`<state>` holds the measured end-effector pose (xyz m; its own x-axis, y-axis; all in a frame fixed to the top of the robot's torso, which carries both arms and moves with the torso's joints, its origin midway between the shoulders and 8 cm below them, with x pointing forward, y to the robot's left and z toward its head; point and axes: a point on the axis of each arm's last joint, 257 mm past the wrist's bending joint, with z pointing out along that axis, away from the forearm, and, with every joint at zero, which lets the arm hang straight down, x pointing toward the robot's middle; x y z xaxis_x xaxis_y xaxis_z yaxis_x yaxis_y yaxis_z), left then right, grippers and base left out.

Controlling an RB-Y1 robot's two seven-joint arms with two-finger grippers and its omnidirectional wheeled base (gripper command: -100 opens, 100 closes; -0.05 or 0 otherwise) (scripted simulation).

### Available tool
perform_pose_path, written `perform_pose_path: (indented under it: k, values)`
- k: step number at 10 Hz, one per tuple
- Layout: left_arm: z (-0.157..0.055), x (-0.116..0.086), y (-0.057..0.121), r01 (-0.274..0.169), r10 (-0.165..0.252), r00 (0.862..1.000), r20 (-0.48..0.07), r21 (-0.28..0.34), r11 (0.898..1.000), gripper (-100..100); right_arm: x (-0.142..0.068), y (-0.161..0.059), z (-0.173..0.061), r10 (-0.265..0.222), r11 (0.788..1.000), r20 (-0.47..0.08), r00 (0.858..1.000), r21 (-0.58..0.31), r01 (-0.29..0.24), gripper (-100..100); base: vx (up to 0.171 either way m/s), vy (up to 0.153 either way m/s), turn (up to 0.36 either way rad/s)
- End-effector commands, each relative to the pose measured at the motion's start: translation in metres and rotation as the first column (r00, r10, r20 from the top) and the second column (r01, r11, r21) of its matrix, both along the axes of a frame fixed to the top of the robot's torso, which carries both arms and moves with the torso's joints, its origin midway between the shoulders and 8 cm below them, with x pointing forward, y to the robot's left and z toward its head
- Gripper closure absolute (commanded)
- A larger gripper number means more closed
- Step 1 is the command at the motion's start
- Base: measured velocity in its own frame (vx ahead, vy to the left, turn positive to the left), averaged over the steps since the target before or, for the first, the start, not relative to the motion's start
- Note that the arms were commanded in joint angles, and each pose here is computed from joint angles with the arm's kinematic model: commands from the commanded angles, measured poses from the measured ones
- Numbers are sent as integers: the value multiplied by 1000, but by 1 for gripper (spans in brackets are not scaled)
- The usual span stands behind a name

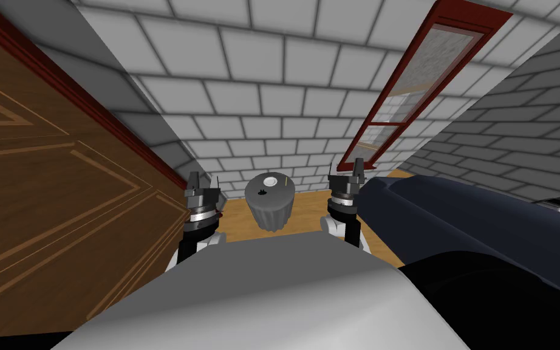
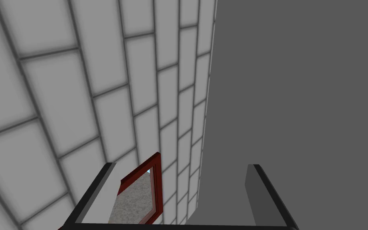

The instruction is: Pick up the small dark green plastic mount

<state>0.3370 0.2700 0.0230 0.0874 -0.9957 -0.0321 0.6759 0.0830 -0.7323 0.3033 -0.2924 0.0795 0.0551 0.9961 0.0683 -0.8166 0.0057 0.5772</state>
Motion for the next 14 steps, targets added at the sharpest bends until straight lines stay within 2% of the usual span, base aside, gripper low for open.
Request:
perform_pose_path:
  k: [1,3,5,6,8,9,10,11,12,13,14]
  values:
    - [-14,12,3,10,-9,999,-48,9,1000,-100,0,0,0,0,1000,0,1000,0,0,0,-4,-19,-103]
    - [-34,28,10,15,-14,993,-113,12,1000,-100,0,0,0,0,1000,0,1000,0,0,0,-7,-38,-105]
    - [-60,48,21,16,-13,981,-195,11,1000,-100,0,0,0,0,1000,0,1000,0,0,0,-6,-53,-115]
    - [-61,49,21,15,-13,980,-199,11,1000,-100,0,0,0,0,1000,0,1000,0,0,0,-3,-37,-41]
    - [-88,69,38,9,-7,959,-284,9,1000,-100,0,0,0,0,1000,0,1000,0,0,0,-5,-52,-144]
    - [-93,70,39,7,-5,954,-299,7,1000,-100,0,0,0,0,1000,0,1000,0,0,0,-8,-42,-46]
    - [-110,81,49,-1,3,937,-350,5,1000,-100,0,0,0,0,1000,0,1000,0,0,0,-7,-56,-98]
    - [-110,81,50,-1,3,936,-353,4,1000,-100,0,0,0,0,1000,0,1000,0,0,0,-3,-42,-61]
    - [-128,92,62,-13,13,913,-407,1,1000,-100,0,0,0,0,1000,0,1000,0,0,0,-3,-49,-133]
    - [-136,100,73,-21,20,899,-437,1,1000,-100,0,0,0,0,1000,0,1000,0,0,0,-8,-69,-230]
    - [-148,102,77,-29,24,886,-463,-2,1000,-100,0,0,0,0,1000,0,1000,0,0,0,-2,-51,-48]
